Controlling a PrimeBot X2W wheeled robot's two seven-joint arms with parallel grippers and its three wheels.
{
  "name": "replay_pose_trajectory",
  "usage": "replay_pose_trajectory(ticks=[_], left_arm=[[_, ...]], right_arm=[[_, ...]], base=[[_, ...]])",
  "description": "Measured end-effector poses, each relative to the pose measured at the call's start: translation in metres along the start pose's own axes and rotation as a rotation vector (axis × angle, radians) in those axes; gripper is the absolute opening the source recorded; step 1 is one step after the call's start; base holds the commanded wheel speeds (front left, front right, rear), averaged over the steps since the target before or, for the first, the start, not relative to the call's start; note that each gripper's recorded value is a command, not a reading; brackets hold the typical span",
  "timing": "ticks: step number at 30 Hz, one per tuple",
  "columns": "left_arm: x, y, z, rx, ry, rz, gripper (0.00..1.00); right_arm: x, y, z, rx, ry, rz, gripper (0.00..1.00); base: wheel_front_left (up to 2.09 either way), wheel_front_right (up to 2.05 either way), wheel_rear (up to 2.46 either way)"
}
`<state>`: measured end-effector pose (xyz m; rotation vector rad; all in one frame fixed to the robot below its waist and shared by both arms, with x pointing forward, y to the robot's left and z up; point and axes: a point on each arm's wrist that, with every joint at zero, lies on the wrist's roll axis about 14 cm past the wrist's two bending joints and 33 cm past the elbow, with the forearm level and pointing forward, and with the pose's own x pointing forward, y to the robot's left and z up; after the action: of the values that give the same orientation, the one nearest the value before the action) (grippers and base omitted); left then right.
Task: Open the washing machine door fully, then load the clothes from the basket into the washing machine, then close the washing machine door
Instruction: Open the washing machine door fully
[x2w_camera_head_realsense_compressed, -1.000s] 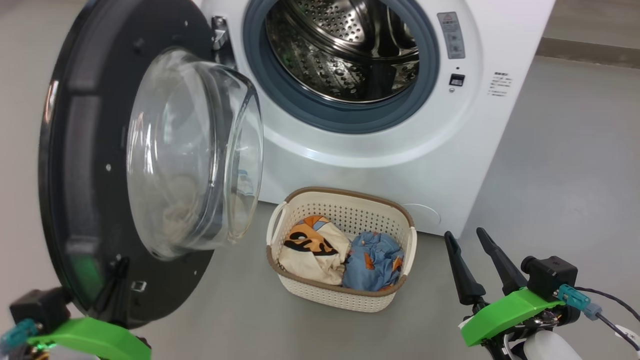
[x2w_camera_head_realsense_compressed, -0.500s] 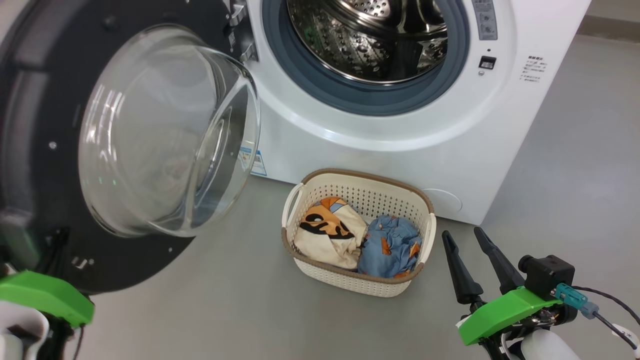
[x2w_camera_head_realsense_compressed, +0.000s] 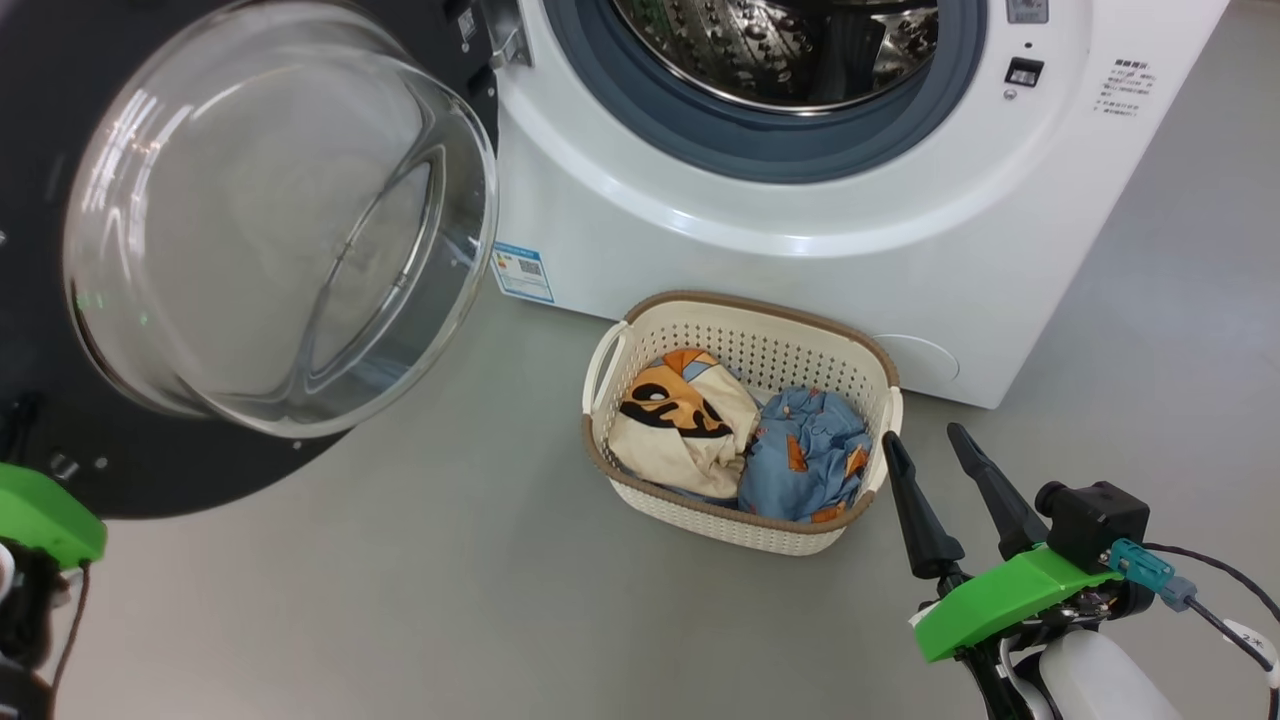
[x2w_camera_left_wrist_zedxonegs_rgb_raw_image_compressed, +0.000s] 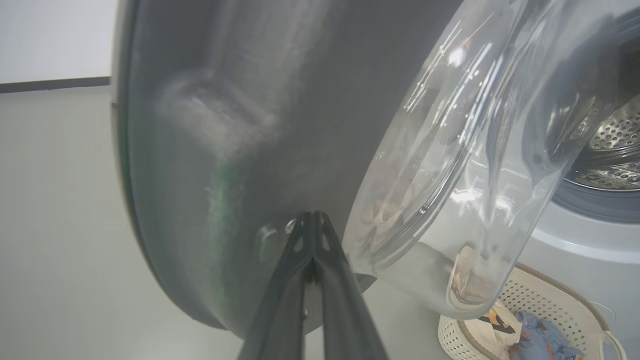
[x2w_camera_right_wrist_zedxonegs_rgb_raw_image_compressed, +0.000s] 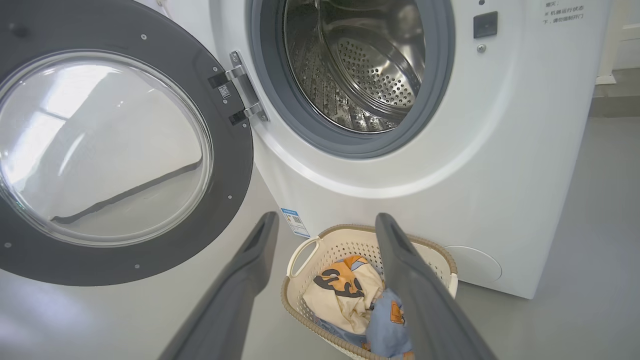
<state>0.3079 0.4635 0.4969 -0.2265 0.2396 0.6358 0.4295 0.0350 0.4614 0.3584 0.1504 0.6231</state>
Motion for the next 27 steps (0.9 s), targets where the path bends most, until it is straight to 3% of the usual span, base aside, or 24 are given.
replay_pose_trajectory(ticks=[27], left_arm=[[0.028, 0.012, 0.025, 0.076, -0.015, 0.073, 0.00]], right_arm=[[0.012, -0.009, 0.003, 0.011, -0.014, -0.017, 1.00]], base=[[0.00, 0.00, 0.00]])
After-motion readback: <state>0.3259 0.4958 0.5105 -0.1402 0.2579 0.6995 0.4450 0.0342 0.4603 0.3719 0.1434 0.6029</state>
